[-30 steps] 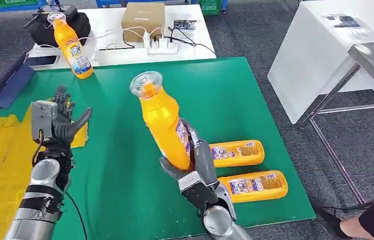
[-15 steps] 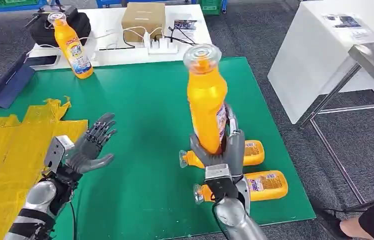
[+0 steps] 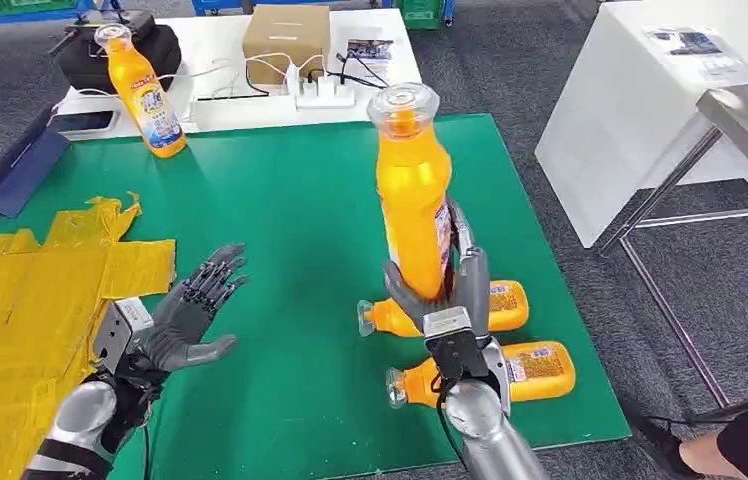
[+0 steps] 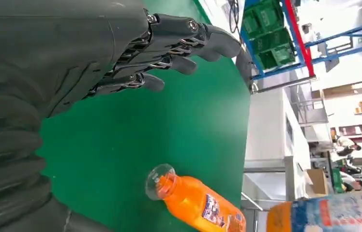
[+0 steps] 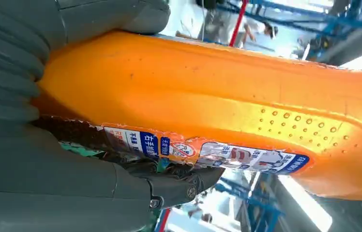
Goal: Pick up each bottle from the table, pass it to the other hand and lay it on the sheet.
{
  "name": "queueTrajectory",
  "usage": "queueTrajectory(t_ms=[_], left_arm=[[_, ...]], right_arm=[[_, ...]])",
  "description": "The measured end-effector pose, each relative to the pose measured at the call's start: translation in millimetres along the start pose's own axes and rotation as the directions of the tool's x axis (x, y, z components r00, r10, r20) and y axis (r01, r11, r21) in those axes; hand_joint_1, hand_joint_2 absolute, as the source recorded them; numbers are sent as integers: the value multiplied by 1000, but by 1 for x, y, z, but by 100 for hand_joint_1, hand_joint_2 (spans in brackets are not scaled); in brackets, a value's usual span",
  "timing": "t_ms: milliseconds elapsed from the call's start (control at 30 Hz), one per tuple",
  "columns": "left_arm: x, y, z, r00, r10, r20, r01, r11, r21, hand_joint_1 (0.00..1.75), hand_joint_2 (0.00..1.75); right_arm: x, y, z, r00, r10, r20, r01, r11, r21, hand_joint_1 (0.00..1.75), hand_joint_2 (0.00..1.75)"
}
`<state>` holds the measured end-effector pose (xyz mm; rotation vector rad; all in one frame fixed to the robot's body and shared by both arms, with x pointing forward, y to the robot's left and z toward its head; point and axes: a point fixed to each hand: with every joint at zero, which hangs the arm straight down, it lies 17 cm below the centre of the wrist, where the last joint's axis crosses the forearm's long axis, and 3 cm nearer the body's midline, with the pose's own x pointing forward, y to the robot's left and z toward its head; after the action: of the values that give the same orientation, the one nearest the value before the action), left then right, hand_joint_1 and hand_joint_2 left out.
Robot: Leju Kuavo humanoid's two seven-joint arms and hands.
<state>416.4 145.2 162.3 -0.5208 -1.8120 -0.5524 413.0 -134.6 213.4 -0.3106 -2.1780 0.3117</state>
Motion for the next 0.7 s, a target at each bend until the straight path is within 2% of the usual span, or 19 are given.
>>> queueTrajectory(t_ms=[133, 267, 467, 600, 700], left_arm=[[-1, -3, 2, 1000, 5, 0, -5, 1000, -4, 0, 175], [-4, -10, 2, 1000, 9, -6, -9, 1000, -16, 0, 175], [0, -22, -9, 1000, 19, -5, -19, 999, -40, 0, 175], [5, -24, -17, 1000, 30, 5, -30, 999, -36, 0, 175], [5, -23, -17, 999, 32, 6, -32, 999, -36, 0, 175]], right_arm=[[-1, 13, 3, 1000, -3, -4, 3, 999, 47, 175, 175], [-3, 40, 11, 999, 42, 5, -42, 986, 162, 175, 175], [8, 115, 43, 978, 166, 127, -202, 903, 380, 175, 175], [21, 154, 69, 972, 148, 182, -218, 852, 476, 175, 175], [22, 162, 75, 971, 144, 190, -222, 839, 496, 175, 175]])
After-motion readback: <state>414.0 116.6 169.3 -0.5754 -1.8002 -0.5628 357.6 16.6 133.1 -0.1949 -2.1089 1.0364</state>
